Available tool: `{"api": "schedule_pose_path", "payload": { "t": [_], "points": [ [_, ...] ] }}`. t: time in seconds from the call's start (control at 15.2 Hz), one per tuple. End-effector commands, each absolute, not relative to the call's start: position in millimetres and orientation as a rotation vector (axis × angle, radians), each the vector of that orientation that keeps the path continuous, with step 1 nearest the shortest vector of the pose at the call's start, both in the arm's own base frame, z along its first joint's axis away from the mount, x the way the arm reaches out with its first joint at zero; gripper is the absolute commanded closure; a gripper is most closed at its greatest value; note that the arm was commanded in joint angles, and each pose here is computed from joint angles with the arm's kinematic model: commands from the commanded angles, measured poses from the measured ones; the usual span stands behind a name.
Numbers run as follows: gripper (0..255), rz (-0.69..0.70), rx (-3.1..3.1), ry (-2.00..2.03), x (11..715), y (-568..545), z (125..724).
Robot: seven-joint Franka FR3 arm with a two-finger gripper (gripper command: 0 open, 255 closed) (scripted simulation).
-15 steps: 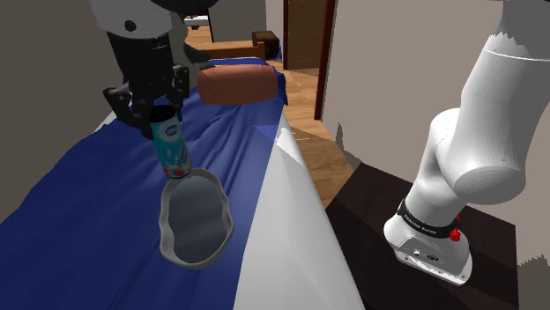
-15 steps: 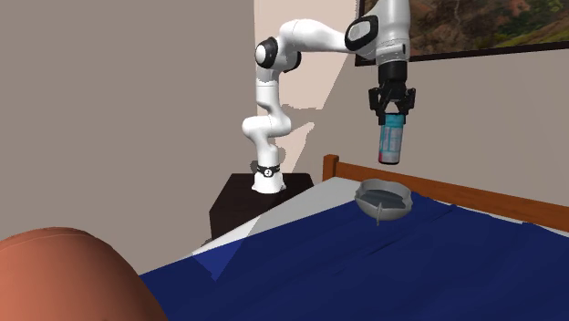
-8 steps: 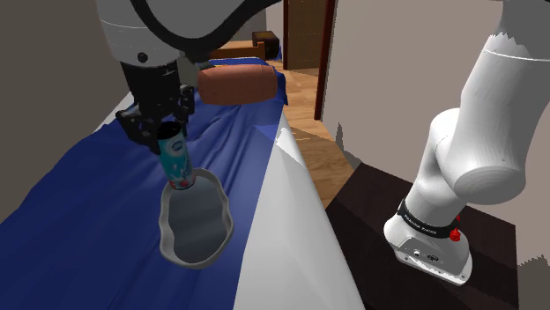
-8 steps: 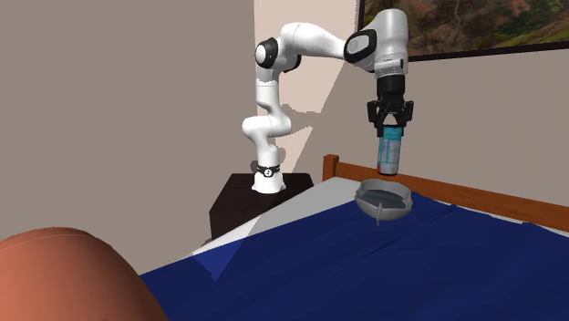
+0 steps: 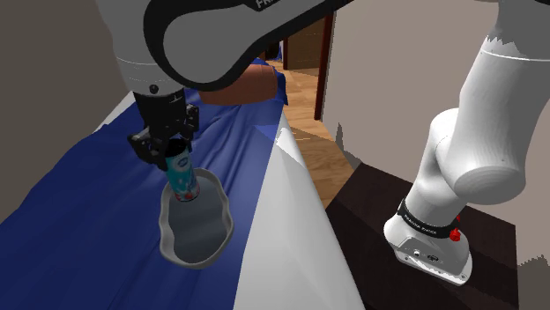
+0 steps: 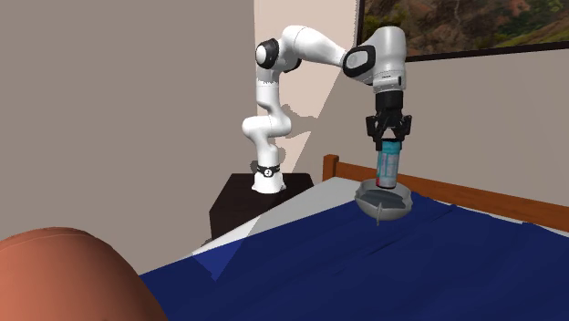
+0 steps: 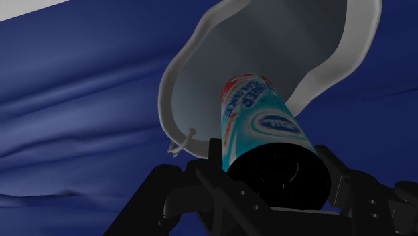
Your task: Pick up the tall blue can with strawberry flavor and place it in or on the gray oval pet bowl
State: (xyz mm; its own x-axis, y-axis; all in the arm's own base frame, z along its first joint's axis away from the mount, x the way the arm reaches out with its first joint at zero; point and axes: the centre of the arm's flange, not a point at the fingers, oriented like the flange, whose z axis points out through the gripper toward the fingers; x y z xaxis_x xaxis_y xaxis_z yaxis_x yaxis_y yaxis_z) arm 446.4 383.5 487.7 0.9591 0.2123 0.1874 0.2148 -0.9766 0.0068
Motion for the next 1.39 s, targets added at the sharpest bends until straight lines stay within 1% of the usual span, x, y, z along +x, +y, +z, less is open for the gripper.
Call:
{"api": "schedule_pose_path", "payload": {
  "t": [0.0, 0.46, 0.53, 0.86, 1.12, 1.32],
  "points": [
    [255, -0.295, -3.095, -0.337, 445.9, 383.1, 477.5],
    [255, -0.295, -3.095, -0.337, 445.9, 383.1, 477.5],
    [0, -0.295, -3.095, -0.337, 445.9, 383.0, 477.5],
    [0, -0.295, -3.095, -0.337, 445.9, 383.1, 477.5],
    [0, -0.295, -3.095, -0.337, 436.7, 381.3, 526.6],
    [0, -0.295, -3.095, -0.337, 436.7, 381.3, 526.6]
  ]
}}
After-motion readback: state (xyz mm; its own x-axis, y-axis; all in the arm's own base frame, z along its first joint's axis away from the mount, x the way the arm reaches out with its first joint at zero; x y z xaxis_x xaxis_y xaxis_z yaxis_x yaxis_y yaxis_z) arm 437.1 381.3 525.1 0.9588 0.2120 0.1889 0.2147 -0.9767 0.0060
